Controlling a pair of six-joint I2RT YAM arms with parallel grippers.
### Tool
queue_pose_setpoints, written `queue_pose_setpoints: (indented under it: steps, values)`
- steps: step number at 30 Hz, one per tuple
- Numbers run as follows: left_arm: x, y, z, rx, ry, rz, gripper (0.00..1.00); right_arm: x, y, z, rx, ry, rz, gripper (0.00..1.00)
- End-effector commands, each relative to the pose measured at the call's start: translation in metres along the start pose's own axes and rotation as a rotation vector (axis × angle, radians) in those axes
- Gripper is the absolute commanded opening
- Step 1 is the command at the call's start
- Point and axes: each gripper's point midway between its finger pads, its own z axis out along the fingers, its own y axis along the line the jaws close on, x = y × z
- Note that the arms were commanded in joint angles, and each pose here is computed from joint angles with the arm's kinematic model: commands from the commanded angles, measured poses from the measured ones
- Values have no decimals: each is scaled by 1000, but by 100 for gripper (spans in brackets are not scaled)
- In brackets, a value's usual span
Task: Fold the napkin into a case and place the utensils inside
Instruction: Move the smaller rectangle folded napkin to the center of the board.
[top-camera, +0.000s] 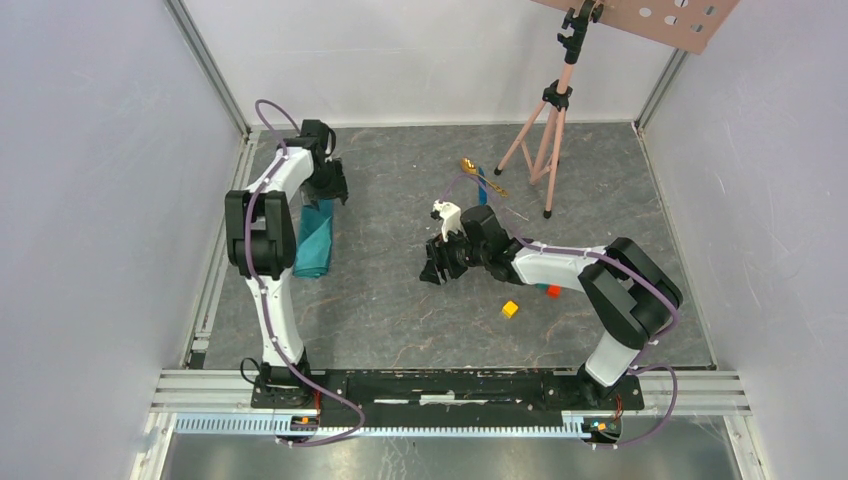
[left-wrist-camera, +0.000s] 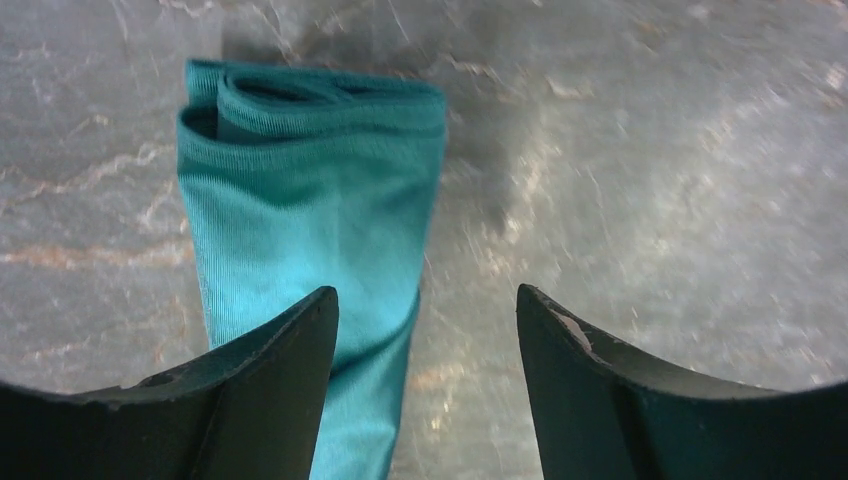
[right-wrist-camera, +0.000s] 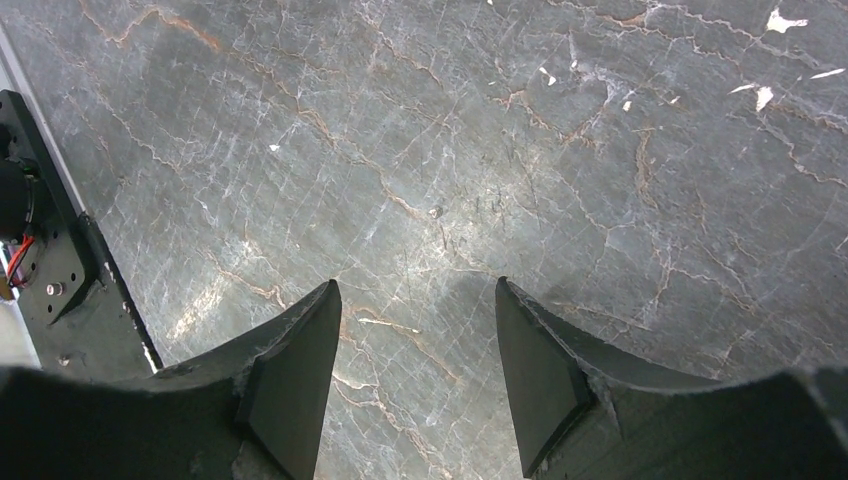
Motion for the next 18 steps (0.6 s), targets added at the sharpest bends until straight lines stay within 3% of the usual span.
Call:
queue_pose_setpoints:
  steps: [1, 5, 9, 14, 18]
  values:
    - [-17, 12, 17, -54, -14, 82, 72, -19, 8, -1, -23, -55, -41, 64]
    - [8, 20, 29, -68, 61, 115, 64, -22, 12, -3, -38, -66, -44, 64]
    - [41, 39, 22, -96, 124, 150, 63, -25, 18, -7, -58, -81, -42, 64]
    - [73, 77, 0, -183, 132, 198, 61, -27, 27, -11, -89, -98, -43, 64]
    - [94, 119, -10, -223, 133, 142, 60, -26, 34, -13, -114, -107, -42, 64]
